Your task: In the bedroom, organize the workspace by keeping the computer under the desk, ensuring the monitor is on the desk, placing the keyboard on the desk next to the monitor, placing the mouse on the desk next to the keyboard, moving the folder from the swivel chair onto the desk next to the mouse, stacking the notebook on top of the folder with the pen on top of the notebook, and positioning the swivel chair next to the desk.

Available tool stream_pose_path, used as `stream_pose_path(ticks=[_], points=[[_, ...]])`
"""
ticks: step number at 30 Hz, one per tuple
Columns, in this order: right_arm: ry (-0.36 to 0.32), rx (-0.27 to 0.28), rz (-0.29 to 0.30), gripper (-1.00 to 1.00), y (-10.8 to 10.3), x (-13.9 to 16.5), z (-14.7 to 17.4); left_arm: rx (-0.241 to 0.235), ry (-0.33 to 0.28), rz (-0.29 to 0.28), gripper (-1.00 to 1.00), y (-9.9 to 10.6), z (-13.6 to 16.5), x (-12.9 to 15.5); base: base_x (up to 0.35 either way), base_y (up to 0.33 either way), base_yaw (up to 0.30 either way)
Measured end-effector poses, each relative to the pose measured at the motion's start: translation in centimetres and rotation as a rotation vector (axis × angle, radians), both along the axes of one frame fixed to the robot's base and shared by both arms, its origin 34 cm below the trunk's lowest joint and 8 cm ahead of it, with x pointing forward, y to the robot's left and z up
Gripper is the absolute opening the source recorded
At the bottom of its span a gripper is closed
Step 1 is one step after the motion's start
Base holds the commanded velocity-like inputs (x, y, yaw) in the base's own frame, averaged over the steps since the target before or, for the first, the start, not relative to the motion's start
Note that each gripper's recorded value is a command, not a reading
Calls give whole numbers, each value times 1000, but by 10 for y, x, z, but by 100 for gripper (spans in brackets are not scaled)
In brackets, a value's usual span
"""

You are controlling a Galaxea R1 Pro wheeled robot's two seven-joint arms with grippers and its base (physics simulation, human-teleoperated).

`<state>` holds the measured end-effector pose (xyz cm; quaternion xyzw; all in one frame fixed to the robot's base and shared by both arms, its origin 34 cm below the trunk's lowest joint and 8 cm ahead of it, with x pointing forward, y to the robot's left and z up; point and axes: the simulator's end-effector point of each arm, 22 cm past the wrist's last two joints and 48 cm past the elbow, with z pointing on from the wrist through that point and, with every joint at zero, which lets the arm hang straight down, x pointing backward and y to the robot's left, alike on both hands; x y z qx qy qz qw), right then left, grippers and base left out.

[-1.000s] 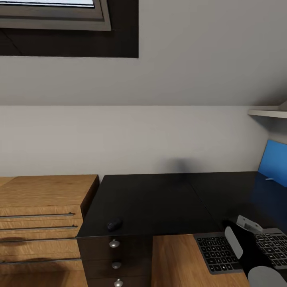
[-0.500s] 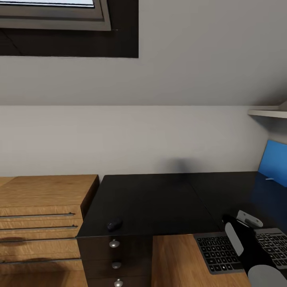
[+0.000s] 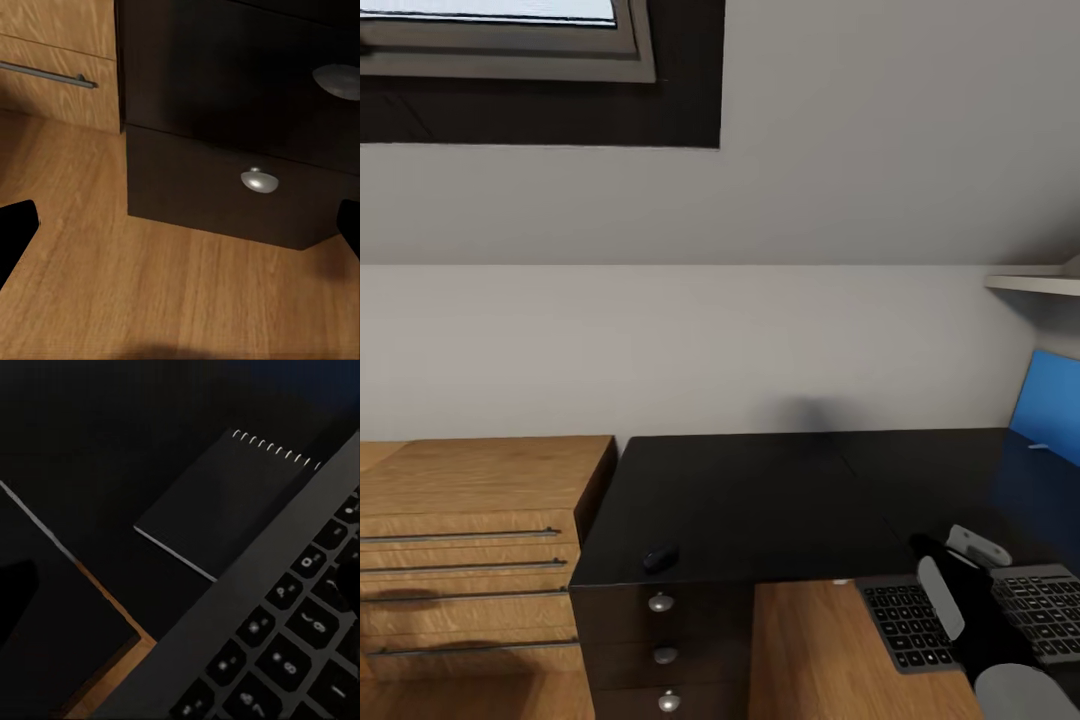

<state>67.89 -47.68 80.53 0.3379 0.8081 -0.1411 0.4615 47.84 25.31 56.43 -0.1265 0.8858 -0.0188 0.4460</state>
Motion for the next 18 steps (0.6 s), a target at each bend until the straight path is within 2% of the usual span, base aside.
stream_pose_path(ticks=[18], points=[[1,5,4,100,4,0,-2,-1,0,-2,100,-1,0,0,-4,5,0]])
